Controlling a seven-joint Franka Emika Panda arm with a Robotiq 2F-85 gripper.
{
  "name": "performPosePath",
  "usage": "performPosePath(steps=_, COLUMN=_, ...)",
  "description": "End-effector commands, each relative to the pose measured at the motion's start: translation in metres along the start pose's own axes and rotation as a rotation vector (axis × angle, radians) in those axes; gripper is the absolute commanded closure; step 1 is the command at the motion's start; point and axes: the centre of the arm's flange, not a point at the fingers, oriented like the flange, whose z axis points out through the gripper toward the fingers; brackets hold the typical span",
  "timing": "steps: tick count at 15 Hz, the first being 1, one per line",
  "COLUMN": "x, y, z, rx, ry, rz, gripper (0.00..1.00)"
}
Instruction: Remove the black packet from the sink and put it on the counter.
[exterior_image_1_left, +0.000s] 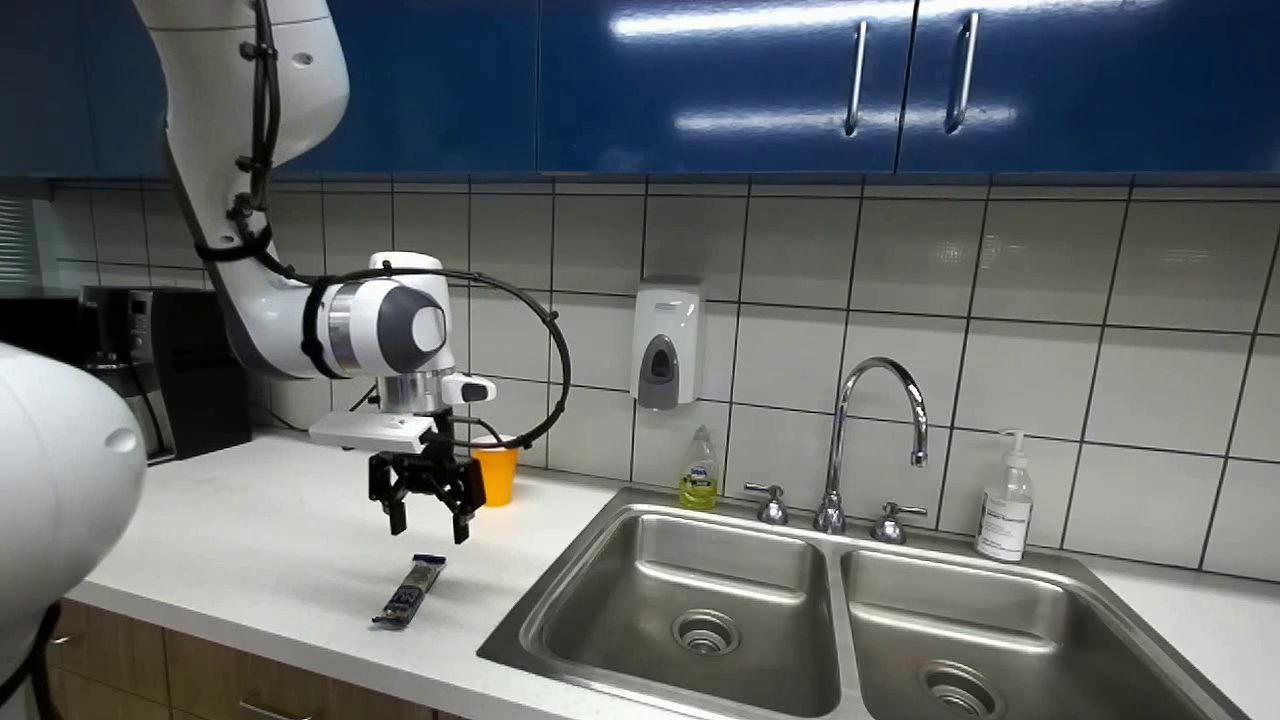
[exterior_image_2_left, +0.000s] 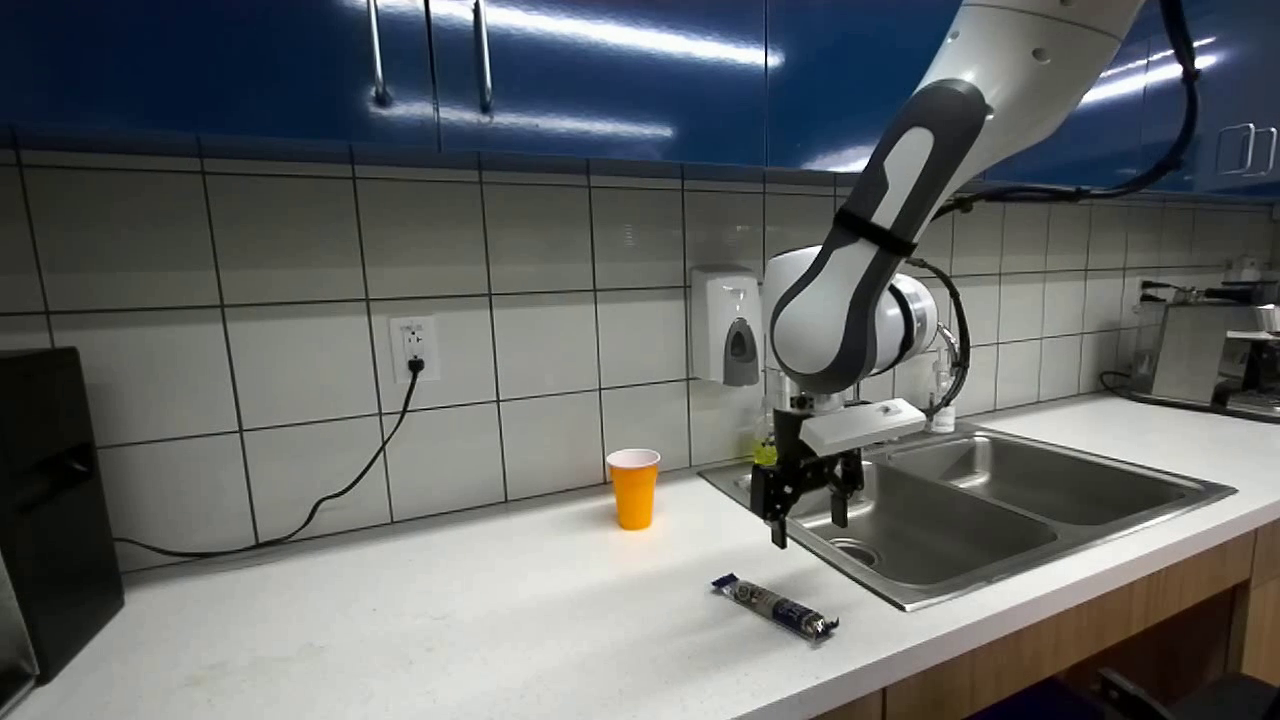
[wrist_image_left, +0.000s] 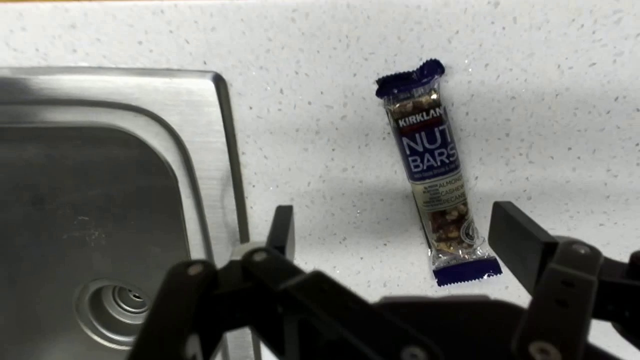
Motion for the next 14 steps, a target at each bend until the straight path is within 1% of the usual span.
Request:
performPosePath(steps=1, x=-0.031, y=0.011, z=-0.033, rx=0.002, ry=-0.026, rz=0.022, gripper=0.0)
performPosePath(steps=6, x=-0.056, y=0.022, z=-0.048, rx=-0.015, ry=-0.065, rz=0.033, gripper=0.0)
performPosePath(steps=7, x=-0.035, y=0.016, z=-0.03, rx=-0.017, ry=-0.052, rz=0.031, gripper=0.0)
performPosePath(steps=14, x=-0.037, y=0.016, z=-0.028, rx=-0.019, ry=-0.06, rz=0.028, gripper=0.0)
